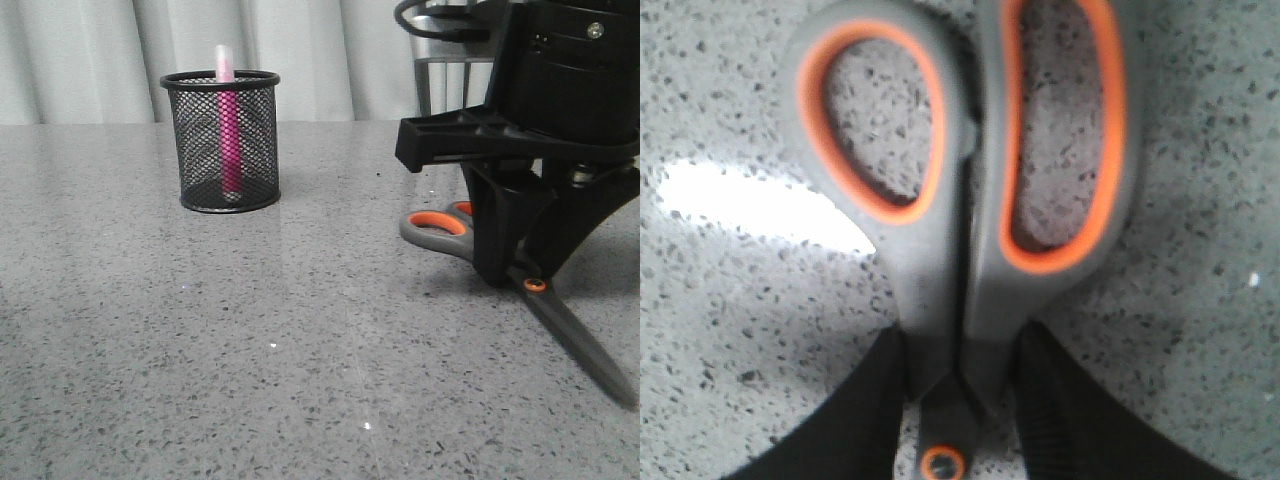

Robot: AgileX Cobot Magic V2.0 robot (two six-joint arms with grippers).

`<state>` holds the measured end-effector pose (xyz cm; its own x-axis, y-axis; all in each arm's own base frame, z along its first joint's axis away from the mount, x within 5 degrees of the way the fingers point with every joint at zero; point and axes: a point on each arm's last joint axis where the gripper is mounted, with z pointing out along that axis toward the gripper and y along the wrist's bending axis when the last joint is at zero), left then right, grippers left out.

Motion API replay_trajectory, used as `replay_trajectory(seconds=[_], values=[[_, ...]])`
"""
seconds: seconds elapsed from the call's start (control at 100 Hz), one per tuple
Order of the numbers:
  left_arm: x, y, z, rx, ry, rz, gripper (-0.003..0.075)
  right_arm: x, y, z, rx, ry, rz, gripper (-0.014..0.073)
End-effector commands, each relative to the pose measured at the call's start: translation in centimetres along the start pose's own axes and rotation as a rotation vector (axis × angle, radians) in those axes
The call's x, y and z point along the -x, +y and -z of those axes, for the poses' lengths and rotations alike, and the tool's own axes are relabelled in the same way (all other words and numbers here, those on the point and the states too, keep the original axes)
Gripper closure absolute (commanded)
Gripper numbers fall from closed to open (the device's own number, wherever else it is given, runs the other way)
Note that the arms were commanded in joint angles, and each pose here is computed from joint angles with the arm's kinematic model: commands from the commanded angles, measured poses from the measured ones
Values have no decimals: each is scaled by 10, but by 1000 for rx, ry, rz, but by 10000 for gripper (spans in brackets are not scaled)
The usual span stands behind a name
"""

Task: Put pen and scissors into bin
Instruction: 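Lift the scissors upright with the right gripper, handles up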

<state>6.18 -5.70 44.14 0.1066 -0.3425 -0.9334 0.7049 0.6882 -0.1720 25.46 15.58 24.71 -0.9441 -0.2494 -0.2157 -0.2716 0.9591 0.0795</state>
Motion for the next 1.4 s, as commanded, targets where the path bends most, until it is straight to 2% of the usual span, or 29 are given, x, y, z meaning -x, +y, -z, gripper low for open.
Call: replay_trajectory(seconds=[0.0,0.04,0.12,0.2,0.5,0.62,0.74,0.93,1.04,1.18,1.39], values=[[9,-1,0,2,-32,26,509,5,3,-1,25,-29,-12,581],[9,-1,0,2,-32,26,509,6,2,-2,14,-33,1,667],[9,-1,0,2,-32,26,509,10,1,1,0,-66,22,657],[9,-1,0,2,-32,26,509,19,2,19,-3,-161,42,657],[9,-1,0,0,-31,26,509,73,20,146,193,-886,56,657],[9,-1,0,0,-31,26,509,88,28,162,262,-1138,76,657],[9,-1,0,0,-31,26,509,104,38,156,313,-1282,92,657],[8,-1,0,-1,-29,24,509,129,50,122,350,-1376,107,671],[8,-2,0,-9,-21,9,509,137,59,103,342,-1410,179,671],[5,-3,0,-20,-4,-3,509,143,70,71,329,-1357,235,671],[-2,-4,-1,-44,30,-1,509,140,71,29,312,-1257,246,671]])
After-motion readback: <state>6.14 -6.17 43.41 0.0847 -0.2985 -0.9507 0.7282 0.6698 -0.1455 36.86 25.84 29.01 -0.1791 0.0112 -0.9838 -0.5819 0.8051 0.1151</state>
